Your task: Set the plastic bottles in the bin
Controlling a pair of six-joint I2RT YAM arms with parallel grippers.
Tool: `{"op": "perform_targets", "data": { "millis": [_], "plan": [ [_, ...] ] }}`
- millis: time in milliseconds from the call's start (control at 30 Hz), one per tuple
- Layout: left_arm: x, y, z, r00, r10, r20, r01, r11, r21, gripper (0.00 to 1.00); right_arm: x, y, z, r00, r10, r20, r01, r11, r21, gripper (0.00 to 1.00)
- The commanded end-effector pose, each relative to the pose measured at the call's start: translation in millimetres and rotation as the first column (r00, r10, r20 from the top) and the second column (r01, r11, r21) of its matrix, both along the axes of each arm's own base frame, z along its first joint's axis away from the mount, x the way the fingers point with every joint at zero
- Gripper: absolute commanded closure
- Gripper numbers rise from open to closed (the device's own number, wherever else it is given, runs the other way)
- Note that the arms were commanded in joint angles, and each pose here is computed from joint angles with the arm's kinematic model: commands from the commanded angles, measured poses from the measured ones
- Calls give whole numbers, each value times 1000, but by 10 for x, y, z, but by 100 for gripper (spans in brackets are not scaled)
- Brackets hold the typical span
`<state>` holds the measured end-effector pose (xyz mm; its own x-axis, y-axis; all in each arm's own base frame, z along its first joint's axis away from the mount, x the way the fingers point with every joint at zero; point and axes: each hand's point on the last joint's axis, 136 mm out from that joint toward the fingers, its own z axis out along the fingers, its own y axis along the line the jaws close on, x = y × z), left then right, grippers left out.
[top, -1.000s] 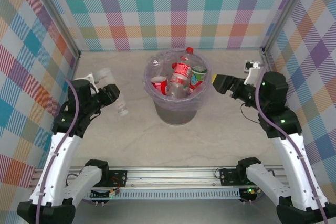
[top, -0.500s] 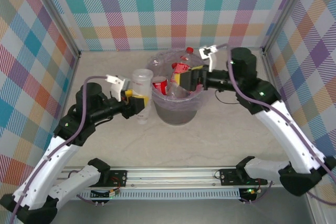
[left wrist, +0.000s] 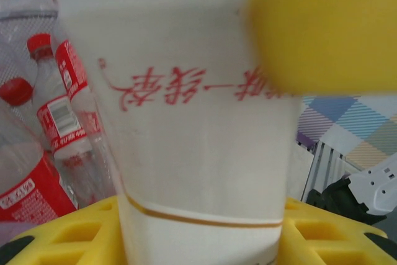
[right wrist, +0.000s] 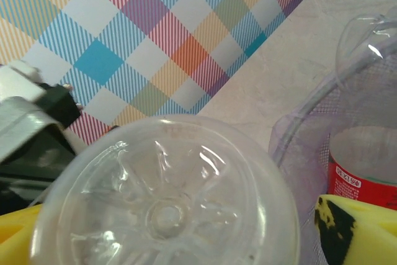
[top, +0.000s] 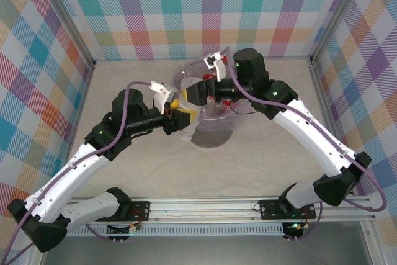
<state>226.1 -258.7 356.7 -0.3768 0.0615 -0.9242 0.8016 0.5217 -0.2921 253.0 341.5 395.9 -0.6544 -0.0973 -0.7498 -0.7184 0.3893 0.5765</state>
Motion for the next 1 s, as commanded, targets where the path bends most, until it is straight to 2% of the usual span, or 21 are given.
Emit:
{"op": "perform_targets", "data": {
  "millis": [0, 133, 233, 300, 367, 400, 467, 533, 633, 700, 800, 967],
  "plan": [
    [-80, -60, 394, 992, -46, 121, 55, 996, -70, 61, -5, 10, 113, 999, 10, 46, -10, 1000, 6, 13],
    [-73, -53, 391, 992, -40, 121, 48, 997, -66, 60, 39, -31, 142, 997, -24, 76, 24, 1000, 0, 22],
    [-67, -19, 415, 992, -19, 121, 28, 997, -74, 40, 60, -48, 213, 993, -39, 110, 38, 999, 12, 29],
    [-63, 52, 476, 992, 21, 128, -10, 996, -92, 19, 93, -85, 294, 986, -65, 152, 64, 998, 16, 31],
    [-39, 182, 545, 987, 98, 125, -84, 990, -117, 7, 134, -151, 432, 972, -104, 212, 101, 995, 28, 32],
    [-8, 290, 582, 980, 162, 118, -147, 981, -129, 4, 157, -196, 522, 960, -128, 248, 123, 992, 37, 32],
    [83, 530, 605, 948, 306, 91, -292, 946, -141, 3, 199, -297, 723, 930, -181, 320, 171, 983, 61, 33],
    [170, 773, 518, 896, 442, 32, -435, 891, -132, 2, 238, -410, 938, 892, -240, 382, 215, 971, 107, 34],
    [268, 989, 418, 825, 561, -62, -564, 814, -139, 4, 325, -626, 1240, 836, -333, 436, 280, 942, 183, 35],
    [354, 973, 306, 803, 581, -131, -595, 793, -130, 5, 399, -773, 1419, 800, -397, 450, 321, 917, 238, 35],
    [496, 825, 117, 794, 574, -202, -599, 795, -98, 6, 466, -937, 1633, 765, -453, 458, 347, 889, 299, 35],
    [719, 697, -144, 752, 600, -273, -635, 771, -53, 11, 731, -1050, 1801, 706, -514, 488, 412, 858, 308, 36]
  ]
}}
